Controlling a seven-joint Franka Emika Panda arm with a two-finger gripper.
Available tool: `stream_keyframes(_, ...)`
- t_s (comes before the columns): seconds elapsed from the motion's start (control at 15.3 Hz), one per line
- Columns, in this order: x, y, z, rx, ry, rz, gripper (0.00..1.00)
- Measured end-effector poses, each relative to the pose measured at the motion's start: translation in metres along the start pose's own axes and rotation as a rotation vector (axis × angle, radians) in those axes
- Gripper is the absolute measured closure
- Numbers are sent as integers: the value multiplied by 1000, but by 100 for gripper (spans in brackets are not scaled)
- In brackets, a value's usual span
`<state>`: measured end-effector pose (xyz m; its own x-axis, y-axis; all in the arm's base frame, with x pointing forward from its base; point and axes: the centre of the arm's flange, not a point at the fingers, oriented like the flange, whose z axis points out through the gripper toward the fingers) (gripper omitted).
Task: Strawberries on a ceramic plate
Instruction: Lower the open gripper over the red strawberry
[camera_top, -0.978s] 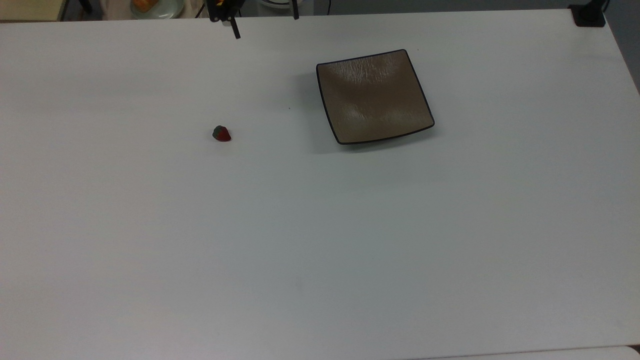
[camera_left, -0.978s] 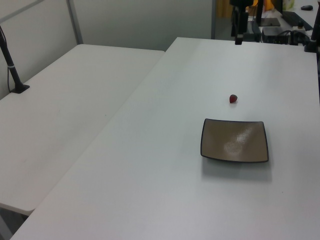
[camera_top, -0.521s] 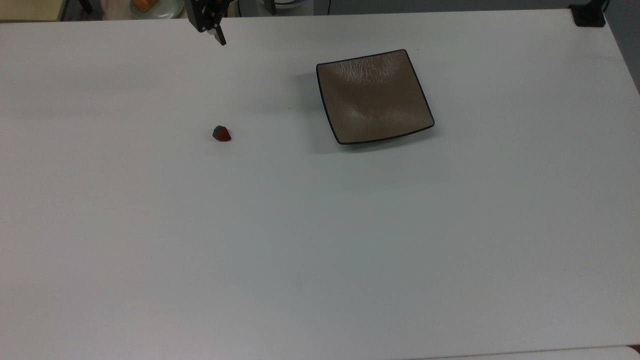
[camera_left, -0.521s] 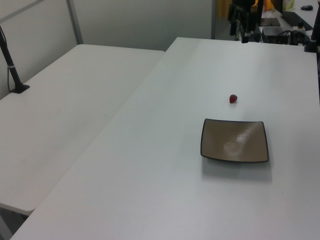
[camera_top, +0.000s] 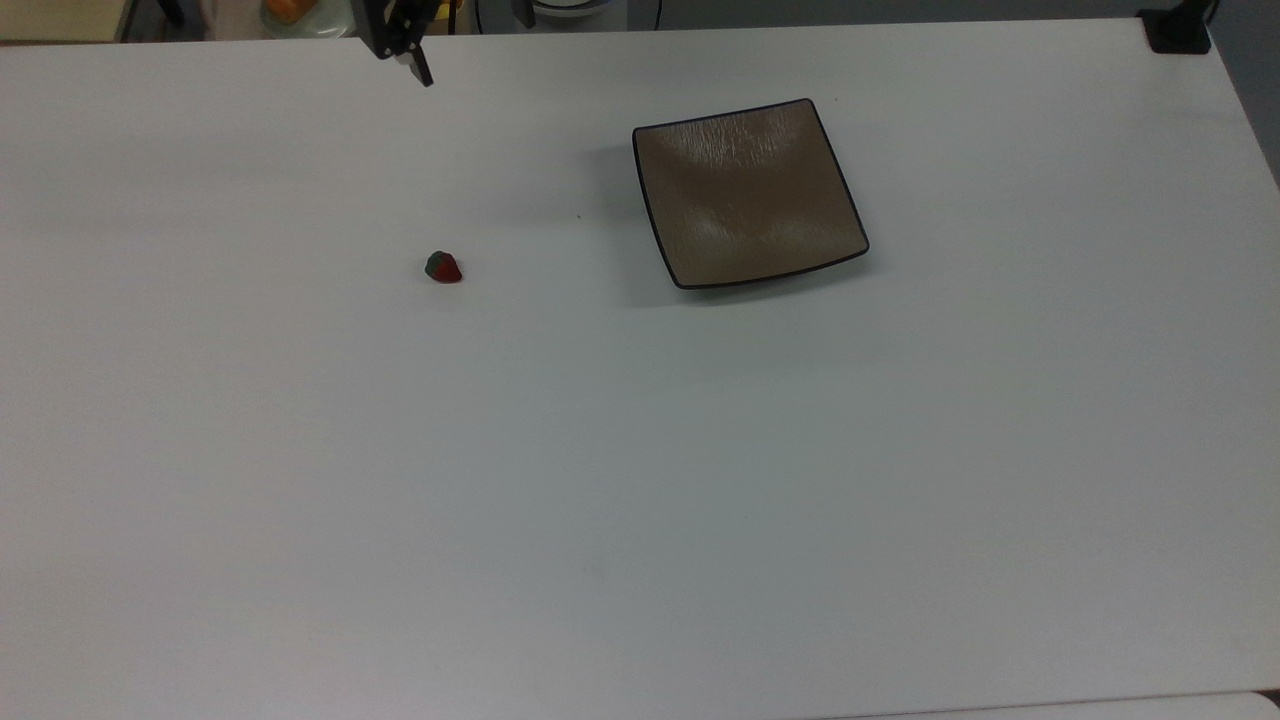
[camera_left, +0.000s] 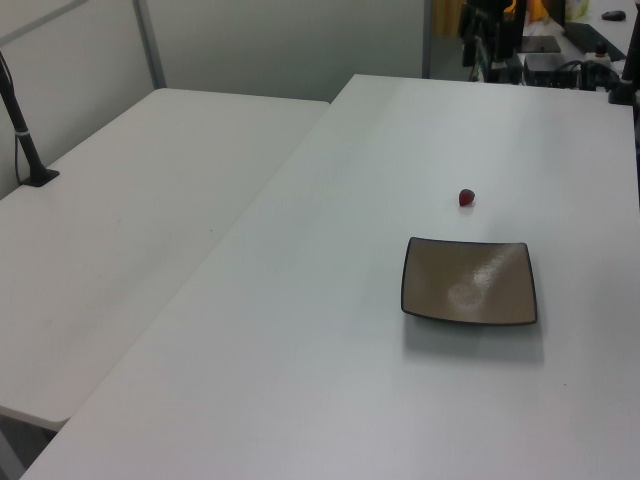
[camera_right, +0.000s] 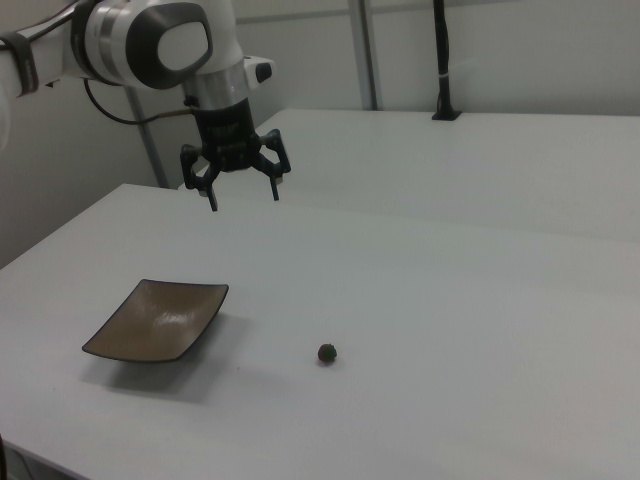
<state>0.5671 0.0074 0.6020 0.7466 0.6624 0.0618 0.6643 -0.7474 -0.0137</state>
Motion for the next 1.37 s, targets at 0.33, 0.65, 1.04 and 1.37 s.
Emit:
stream_keyframes(0.33,-12,17,23,9,-13,37,0)
stream_keyframes(0.65,-10,36,78,9,-24,59,0)
stream_keyframes(1.04,-9,60,142,-30,-54,67,0)
stream_keyframes(1.37,-15,67,197,-13,-104,69,0)
